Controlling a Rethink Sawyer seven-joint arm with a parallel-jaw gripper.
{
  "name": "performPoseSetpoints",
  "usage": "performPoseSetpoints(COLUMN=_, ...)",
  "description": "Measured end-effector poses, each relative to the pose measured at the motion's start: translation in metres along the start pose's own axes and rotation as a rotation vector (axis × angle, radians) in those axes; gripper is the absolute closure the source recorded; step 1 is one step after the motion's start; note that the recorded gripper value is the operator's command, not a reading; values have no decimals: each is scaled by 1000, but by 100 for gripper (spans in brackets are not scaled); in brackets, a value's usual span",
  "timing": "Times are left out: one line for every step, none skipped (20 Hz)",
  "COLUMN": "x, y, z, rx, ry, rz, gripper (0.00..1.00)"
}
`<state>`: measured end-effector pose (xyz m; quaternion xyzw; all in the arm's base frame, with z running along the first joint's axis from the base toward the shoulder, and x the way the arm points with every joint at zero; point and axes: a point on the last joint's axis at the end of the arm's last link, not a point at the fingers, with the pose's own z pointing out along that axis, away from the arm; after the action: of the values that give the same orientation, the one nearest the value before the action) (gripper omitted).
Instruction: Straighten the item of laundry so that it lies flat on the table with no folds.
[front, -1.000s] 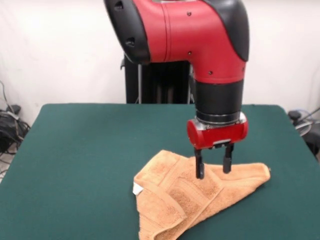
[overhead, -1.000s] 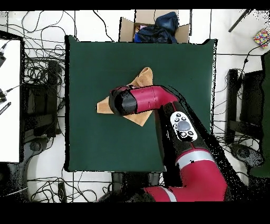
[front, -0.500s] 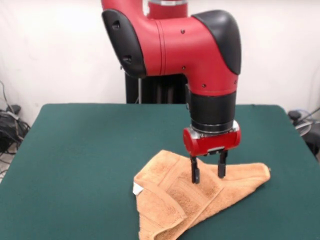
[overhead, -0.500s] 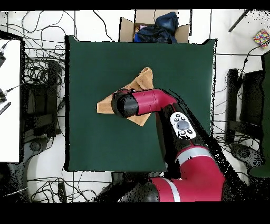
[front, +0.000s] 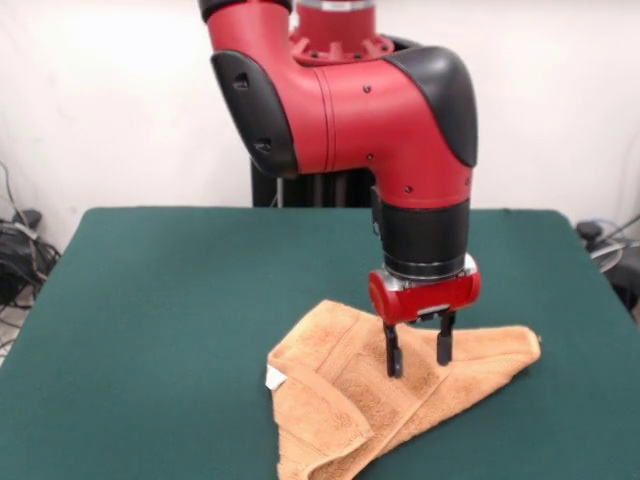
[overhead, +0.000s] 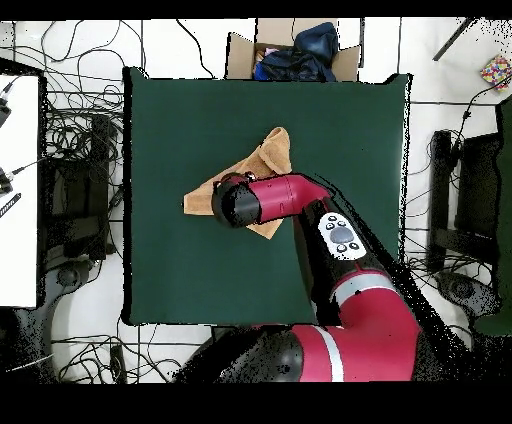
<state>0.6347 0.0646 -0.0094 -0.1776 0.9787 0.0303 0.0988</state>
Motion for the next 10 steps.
performPoseSetpoints(x=1, y=1, z=0, rx=-1, ry=1, rz=-1, gripper=0)
performPoseSetpoints(x=1, y=1, z=0, rx=-1, ry=3, rz=-2, gripper=0)
performPoseSetpoints(x=2, y=2, z=1, rx=-2, ry=4, rz=-3, gripper=0)
performPoseSetpoints(x=2, y=3, z=1, rx=-2, ry=5, rz=-4, gripper=0)
performPoseSetpoints(x=4, y=5, z=1, rx=-1, ry=8, rz=-7, gripper=0)
performPoseSetpoints(x=5, y=5, z=1, rx=0, ry=8, rz=-9, gripper=0)
performPoseSetpoints(x=6, y=6, z=2, rx=2, ry=8, rz=-10, gripper=0)
performPoseSetpoints(x=7, y=6, z=2, rx=4, ry=8, rz=-11, gripper=0)
performPoseSetpoints(x=9, y=6, z=2, rx=10, ry=7, rz=-14, gripper=0)
performPoseSetpoints(x=12, y=7, z=3, rx=17, ry=4, rz=-18, gripper=0)
